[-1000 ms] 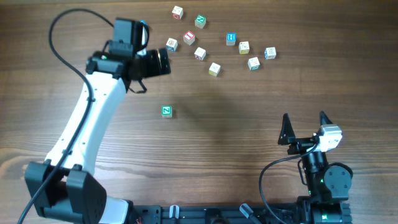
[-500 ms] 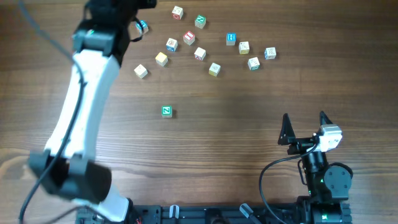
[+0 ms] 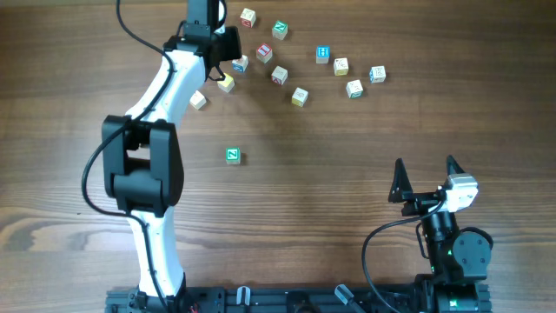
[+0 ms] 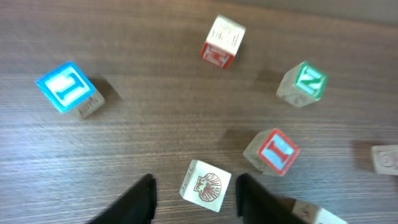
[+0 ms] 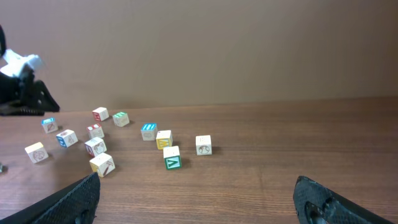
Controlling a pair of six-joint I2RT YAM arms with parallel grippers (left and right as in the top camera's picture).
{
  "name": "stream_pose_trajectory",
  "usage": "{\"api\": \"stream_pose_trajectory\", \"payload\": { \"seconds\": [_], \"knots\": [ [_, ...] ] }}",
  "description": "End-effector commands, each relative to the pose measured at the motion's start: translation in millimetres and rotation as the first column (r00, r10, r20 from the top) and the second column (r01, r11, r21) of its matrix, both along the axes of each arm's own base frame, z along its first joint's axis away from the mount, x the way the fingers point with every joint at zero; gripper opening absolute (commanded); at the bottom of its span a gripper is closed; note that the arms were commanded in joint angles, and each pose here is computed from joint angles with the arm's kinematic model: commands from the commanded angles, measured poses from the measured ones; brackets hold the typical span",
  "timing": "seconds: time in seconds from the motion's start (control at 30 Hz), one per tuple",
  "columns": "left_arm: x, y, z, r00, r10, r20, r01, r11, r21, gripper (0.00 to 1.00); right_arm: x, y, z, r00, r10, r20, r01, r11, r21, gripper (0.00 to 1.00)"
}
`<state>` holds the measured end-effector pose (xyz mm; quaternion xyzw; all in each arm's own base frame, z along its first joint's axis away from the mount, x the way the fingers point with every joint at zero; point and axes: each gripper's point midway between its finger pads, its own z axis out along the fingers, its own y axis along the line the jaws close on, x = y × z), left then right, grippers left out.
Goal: Form a horizontal line
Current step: 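Move the left gripper back to the cluster over a red-lettered block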
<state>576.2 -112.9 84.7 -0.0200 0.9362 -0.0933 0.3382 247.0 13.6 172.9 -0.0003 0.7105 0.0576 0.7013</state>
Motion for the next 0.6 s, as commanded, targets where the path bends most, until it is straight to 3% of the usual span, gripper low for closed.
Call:
{"api": "stream_pose_trajectory", "payload": {
  "seconds": [0.0, 0.13, 0.23, 0.33, 0.4, 0.57],
  "knots": [
    [-9, -11, -44, 0.995, -0.044, -0.089, 0.043, 0.999, -0.016, 0.59, -1, 3, 3, 1.0, 0.017, 0.013, -0.017, 1.0, -0.01, 1.0],
    [-11, -13, -57, 0.992, -0.056, -0.11, 0.054, 0.998, -0.023, 0.81, -1, 3, 3, 1.0, 0.017, 0.013, -0.017, 1.0, -0.01, 1.0],
    [-12, -13, -67, 0.99, -0.067, -0.125, 0.066, 0.998, -0.014, 0.81, -1, 3, 3, 1.0, 0.017, 0.013, -0.017, 1.0, -0.01, 1.0],
    [-15, -14, -78, 0.985, -0.099, -0.139, 0.1, 0.995, 0.003, 0.77, -1, 3, 3, 1.0, 0.017, 0.013, -0.017, 1.0, -0.01, 1.0],
    [-13, -14, -78, 0.986, -0.099, -0.133, 0.1, 0.995, 0.002, 0.62, -1, 3, 3, 1.0, 0.017, 0.013, -0.017, 1.0, -0.01, 1.0],
    [-11, -14, -76, 0.987, -0.099, -0.124, 0.1, 0.995, 0.002, 0.51, -1, 3, 3, 1.0, 0.017, 0.013, -0.017, 1.0, -0.01, 1.0]
  ]
}}
